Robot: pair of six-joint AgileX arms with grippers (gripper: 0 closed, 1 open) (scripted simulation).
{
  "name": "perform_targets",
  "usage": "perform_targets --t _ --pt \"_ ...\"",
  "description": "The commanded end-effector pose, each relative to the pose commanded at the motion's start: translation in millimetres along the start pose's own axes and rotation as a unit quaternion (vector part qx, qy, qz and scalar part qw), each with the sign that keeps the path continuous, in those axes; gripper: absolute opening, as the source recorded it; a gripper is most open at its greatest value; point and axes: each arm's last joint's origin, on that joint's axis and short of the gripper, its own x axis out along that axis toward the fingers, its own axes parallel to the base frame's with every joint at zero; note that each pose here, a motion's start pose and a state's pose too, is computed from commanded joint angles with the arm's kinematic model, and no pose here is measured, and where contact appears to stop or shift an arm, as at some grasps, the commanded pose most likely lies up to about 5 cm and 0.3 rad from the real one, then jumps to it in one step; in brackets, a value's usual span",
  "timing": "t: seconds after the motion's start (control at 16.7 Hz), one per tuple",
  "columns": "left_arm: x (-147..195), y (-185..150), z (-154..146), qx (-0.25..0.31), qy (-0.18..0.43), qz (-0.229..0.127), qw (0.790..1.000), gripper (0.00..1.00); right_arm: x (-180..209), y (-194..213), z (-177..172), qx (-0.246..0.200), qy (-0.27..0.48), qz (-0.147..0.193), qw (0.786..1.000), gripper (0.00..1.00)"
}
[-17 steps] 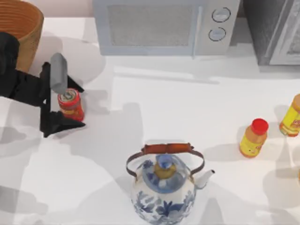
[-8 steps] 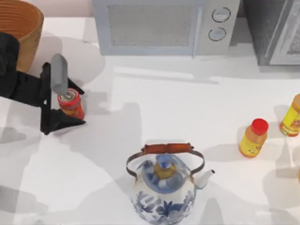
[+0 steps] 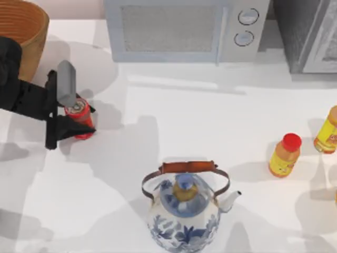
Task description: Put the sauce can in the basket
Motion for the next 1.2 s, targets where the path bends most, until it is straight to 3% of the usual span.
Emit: perform_targets --t 0.12,0.54,0.78,1.02,1.2 --pt "0 0 0 0.0 0.0 0.0 1.0 0.0 0 0 0 0.0 0.0 0.0 1.0 1.0" --pt "0 0 0 0.0 0.0 0.0 1.0 0.0 0 0 0 0.0 0.0 0.0 1.0 1.0" --pt "-8 1 13 0.011 -0.009 0.02 1.0 0.0 0 0 0 0.0 0.0 0.0 1.0 1.0" --pt "-30 16 52 -0.017 -0.027 0.064 0.997 0.0 0 0 0 0.0 0.0 0.0 1.0 1.0" --pt "-63 32 88 -0.087 -0.024 0.131 0.987 0.0 0 0 0 0.0 0.0 0.0 1.0 1.0"
